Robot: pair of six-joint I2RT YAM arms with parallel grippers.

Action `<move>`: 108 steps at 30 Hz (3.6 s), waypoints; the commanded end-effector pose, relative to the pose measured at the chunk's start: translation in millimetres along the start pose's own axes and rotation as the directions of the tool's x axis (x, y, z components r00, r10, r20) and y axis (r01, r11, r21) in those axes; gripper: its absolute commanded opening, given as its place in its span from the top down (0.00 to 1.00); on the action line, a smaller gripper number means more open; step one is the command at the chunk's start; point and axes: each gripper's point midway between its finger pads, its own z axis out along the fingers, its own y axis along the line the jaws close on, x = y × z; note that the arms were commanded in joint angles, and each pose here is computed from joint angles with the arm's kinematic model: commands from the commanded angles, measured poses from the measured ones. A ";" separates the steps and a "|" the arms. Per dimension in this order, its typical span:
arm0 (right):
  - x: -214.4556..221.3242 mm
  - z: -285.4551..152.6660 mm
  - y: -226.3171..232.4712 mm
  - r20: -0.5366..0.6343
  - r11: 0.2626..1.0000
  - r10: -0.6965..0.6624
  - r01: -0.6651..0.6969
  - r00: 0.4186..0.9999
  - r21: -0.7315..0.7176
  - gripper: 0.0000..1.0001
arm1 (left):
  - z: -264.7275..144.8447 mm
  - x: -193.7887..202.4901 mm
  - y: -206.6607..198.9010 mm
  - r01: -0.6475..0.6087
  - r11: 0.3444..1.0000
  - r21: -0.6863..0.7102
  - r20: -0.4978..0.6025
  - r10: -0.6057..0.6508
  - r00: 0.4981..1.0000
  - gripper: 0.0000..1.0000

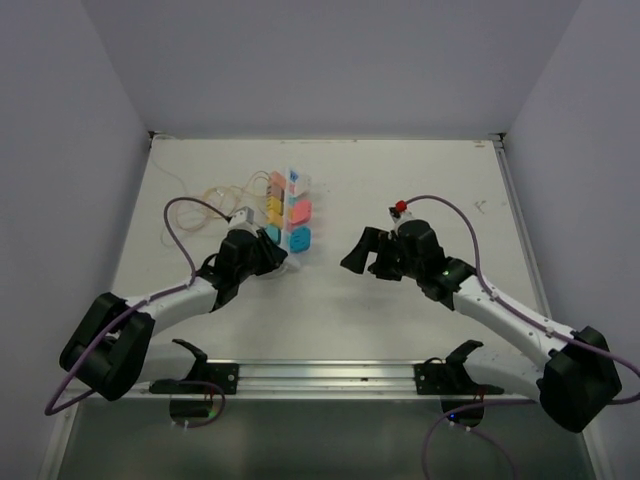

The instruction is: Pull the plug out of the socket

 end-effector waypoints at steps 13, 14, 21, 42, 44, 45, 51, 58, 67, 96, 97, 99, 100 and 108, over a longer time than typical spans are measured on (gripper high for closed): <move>-51.2 80.4 65.8 0.143 0.997 0.066 -0.059 0.988 -0.056 0.19 | -15.2 -29.4 -11.8 -0.203 0.975 -0.089 0.091 0.211 0.973 1.00; -48.7 85.9 73.8 0.121 0.993 0.074 -0.062 0.990 -0.099 0.19 | -15.6 -30.2 -10.4 -0.206 0.974 -0.095 0.092 0.215 0.972 1.00; -39.7 125.5 81.4 0.059 0.986 0.067 -0.057 0.996 -0.156 0.23 | -17.2 -31.4 -6.0 -0.235 0.964 -0.121 0.085 0.246 0.965 1.00; -7.7 185.8 83.7 -0.056 0.948 0.096 -0.109 0.994 -0.299 0.45 | -15.6 -27.5 -3.4 -0.241 0.963 -0.118 0.081 0.252 0.964 1.00; -2.9 191.7 78.6 -0.066 0.949 0.101 -0.116 0.993 -0.292 0.52 | -15.6 -27.3 -0.9 -0.240 0.962 -0.130 0.079 0.252 0.965 1.00; -1.8 193.0 77.4 -0.066 0.949 0.102 -0.117 0.993 -0.293 0.54 | -15.6 -27.2 -0.5 -0.239 0.962 -0.132 0.079 0.251 0.965 1.00; 4.6 195.9 69.3 -0.076 0.929 0.166 -0.181 0.983 -0.323 0.80 | -17.0 -27.1 9.5 -0.221 0.958 -0.181 0.080 0.238 0.968 1.00; -6.0 184.4 67.0 -0.051 0.910 0.200 -0.205 0.979 -0.362 1.00 | -21.3 -25.7 39.6 -0.201 0.919 -0.338 0.050 0.231 0.972 1.00; -10.7 177.6 65.7 -0.049 0.843 0.340 -0.327 0.939 -0.427 1.00 | -30.8 -27.7 52.4 -0.064 0.918 -0.391 0.131 0.124 0.984 1.00; -81.7 117.5 2.9 0.128 0.956 0.227 -0.196 0.966 -0.219 1.00 | -36.5 -35.0 54.0 -0.163 0.882 -0.442 0.095 0.227 0.969 1.00; -85.5 116.9 -12.7 0.122 0.964 0.228 -0.207 0.966 -0.165 1.00 | -36.3 -35.3 53.4 -0.177 0.881 -0.438 0.088 0.238 0.967 1.00; -101.7 118.2 -15.7 0.143 0.976 0.185 -0.165 0.972 -0.142 1.00 | -35.1 -33.4 49.4 -0.189 0.888 -0.418 0.075 0.241 0.968 1.00; -106.8 119.4 -24.4 0.139 0.977 0.190 -0.173 0.972 -0.122 1.00 | -35.0 -33.7 49.1 -0.197 0.888 -0.416 0.071 0.247 0.966 1.00; -150.4 170.6 -29.0 0.114 0.969 0.234 -0.222 0.966 -0.108 1.00 | -35.1 -32.5 47.3 -0.226 0.883 -0.410 0.046 0.268 0.962 1.00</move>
